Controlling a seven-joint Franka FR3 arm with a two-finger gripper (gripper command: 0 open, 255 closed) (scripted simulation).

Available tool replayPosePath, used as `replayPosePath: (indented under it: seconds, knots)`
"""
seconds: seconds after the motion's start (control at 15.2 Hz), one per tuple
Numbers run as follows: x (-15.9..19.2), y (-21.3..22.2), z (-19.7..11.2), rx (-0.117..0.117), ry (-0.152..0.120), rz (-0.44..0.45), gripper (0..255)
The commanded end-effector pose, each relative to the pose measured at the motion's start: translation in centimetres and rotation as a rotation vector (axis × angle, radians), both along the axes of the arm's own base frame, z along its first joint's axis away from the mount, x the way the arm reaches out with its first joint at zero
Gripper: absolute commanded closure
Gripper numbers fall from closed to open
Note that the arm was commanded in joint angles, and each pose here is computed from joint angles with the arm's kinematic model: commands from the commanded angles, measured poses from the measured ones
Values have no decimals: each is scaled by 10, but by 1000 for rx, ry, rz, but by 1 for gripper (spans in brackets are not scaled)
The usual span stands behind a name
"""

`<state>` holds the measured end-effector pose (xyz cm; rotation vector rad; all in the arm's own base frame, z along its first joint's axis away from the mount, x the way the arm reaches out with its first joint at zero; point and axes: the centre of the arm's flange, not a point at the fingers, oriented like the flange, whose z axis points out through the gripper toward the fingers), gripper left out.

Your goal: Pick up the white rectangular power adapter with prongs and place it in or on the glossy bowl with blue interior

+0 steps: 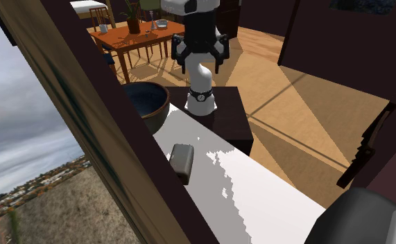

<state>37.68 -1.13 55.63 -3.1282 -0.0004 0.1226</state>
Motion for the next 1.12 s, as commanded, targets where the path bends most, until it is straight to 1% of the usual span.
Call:
replayPosePath:
  seconds: [0.0,1.06]
  knots:
    - [30,-5,-7,-1,6,-11,0]
    - [233,-44,-76,-9,53,-98,0]
